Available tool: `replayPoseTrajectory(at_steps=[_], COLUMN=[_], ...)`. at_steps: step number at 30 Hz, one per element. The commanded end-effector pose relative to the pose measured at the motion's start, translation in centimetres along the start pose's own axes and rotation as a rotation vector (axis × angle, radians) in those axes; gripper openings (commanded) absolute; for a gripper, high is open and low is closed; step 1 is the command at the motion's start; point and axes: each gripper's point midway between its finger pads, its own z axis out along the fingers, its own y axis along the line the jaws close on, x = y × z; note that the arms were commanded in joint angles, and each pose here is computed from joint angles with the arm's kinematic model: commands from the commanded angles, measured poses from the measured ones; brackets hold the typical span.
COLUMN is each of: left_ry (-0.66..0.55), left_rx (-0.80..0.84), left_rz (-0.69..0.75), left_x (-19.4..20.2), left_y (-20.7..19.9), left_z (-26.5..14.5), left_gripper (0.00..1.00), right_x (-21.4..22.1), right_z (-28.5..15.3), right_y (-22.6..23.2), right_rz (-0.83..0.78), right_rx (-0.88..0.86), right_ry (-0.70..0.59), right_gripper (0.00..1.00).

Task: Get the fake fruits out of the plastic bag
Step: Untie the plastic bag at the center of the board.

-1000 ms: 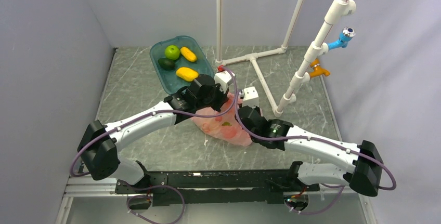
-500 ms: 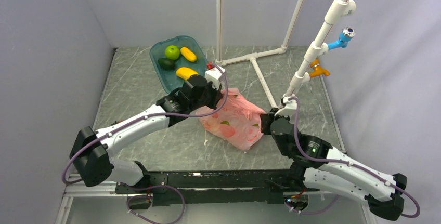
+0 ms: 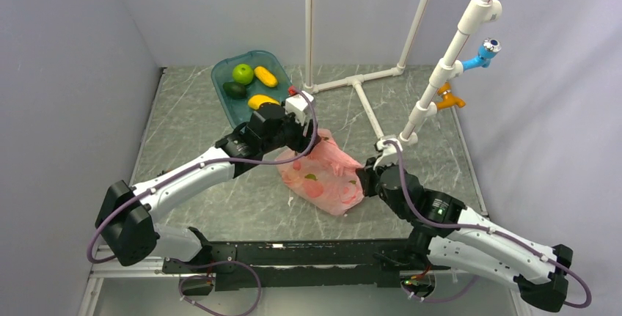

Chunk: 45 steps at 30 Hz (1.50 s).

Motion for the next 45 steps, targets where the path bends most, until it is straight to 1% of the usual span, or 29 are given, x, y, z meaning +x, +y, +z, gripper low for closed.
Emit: replayPoseTrajectory(at_steps=[1,2,5,8,9,13,14,15,17,18,19,23,24,25,27,28,31,32,33,34,36,37,38,41,42,43,44,45], left_ry=[-0.061,-0.036,0.054,0.109,0.127,0.182,0.192,0.201,0.23,0.246,0.25,0.292,0.313,0.33,0.346,0.337,0.243,0.199,0.15,0.104,-0.004,-0.035,-0.089,-0.186,-0.211,-0.227,-0.233,-0.264], left_rx=[0.152,0.171,0.203,0.276,0.304,0.374,0.372,0.364,0.332,0.318,0.304,0.281,0.273,0.252,0.174,0.13,0.037,0.008,-0.024,-0.038,-0.119,-0.152,-0.177,-0.223,-0.224,-0.224,-0.223,-0.214], left_rz=[0.065,0.074,0.083,0.082,0.083,0.082,0.081,0.116,0.139,0.15,0.164,0.237,0.258,0.268,0.267,0.268,0.25,0.234,0.215,0.198,0.169,0.151,0.132,0.057,0.046,0.045,0.049,0.055], left_x=[-3.3,-3.0,-1.9,-0.5,-0.3,0.3,0.4,0.6,1.0,1.2,1.3,2.4,2.7,2.9,2.8,2.5,0.5,-0.4,-1.4,-2.2,-4.3,-4.3,-5.2,-6.3,-6.5,-6.6,-6.6,-7.3], left_y=[-2.3,-2.5,-2.7,-3.8,-4.3,-5.3,-5.3,-4.9,-4.3,-4.0,-3.7,-3.6,-3.6,-3.3,-2.1,-1.4,0.3,0.9,1.5,1.8,3.4,4.1,4.6,5.8,5.9,6.0,6.0,5.8], left_z=[-0.2,0.1,1.2,2.3,2.4,2.5,2.5,2.7,2.9,2.9,2.9,3.0,3.0,3.2,3.3,3.4,2.5,1.9,1.3,0.5,-1.5,-2.2,-3.0,-4.8,-5.2,-5.6,-5.8,-6.1], left_gripper=[0.75,0.78,0.8,0.81,0.83,0.84,0.85,0.85,0.86,0.9,0.91,0.9,0.87,0.8,0.56,0.47,0.24,0.1,0.0,0.0,0.0,0.0,0.0,0.0,0.0,0.0,0.0,0.0], right_x=[-1.3,-1.1,-0.4,0.0,0.0,-0.5,-0.7,-0.7,-0.6,-0.7,-0.6,-0.9,-1.0,-1.1,-1.2,-1.2,-0.7,-0.6,-0.4,-0.3,-0.2,-0.1,0.1,0.9,1.3,1.3,1.5,1.4], right_z=[-0.1,-0.1,0.3,0.8,0.8,0.6,0.4,0.3,0.1,0.1,0.0,-0.1,-0.1,-0.1,-0.2,-0.2,0.0,0.1,0.2,0.2,0.3,0.2,0.2,-0.3,-0.5,-0.6,-0.6,-0.7], right_y=[3.6,4.2,5.6,5.9,5.8,5.2,5.1,5.0,4.8,4.7,4.5,4.1,4.0,3.8,3.7,3.5,2.7,2.3,1.9,1.4,0.3,-0.4,-1.2,-3.5,-3.8,-3.5,-3.0,-2.4], right_rz=[-0.102,-0.114,-0.145,-0.164,-0.168,-0.154,-0.145,-0.139,-0.129,-0.123,-0.121,-0.114,-0.112,-0.11,-0.105,-0.103,-0.081,-0.068,-0.054,-0.035,0.018,0.047,0.084,0.233,0.28,0.326,0.335,0.334], right_rx=[-0.182,-0.213,-0.277,-0.27,-0.261,-0.237,-0.239,-0.24,-0.236,-0.234,-0.228,-0.204,-0.197,-0.189,-0.181,-0.173,-0.126,-0.102,-0.077,-0.051,0.013,0.055,0.1,0.214,0.218,0.185,0.14,0.085], right_ry=[0.006,0.012,0.038,0.08,0.083,0.058,0.051,0.044,0.034,0.03,0.032,0.027,0.023,0.019,0.016,0.019,0.027,0.027,0.027,0.025,0.014,0.006,-0.002,-0.035,-0.045,-0.059,-0.068,-0.078], right_gripper=[0.0,0.0,0.0,0.0,0.0,0.0,0.0,0.0,0.0,0.0,0.0,0.0,0.0,0.0,0.0,0.0,0.0,0.0,0.0,0.0,0.0,0.0,0.0,0.0,0.06,0.17,0.31,0.4])
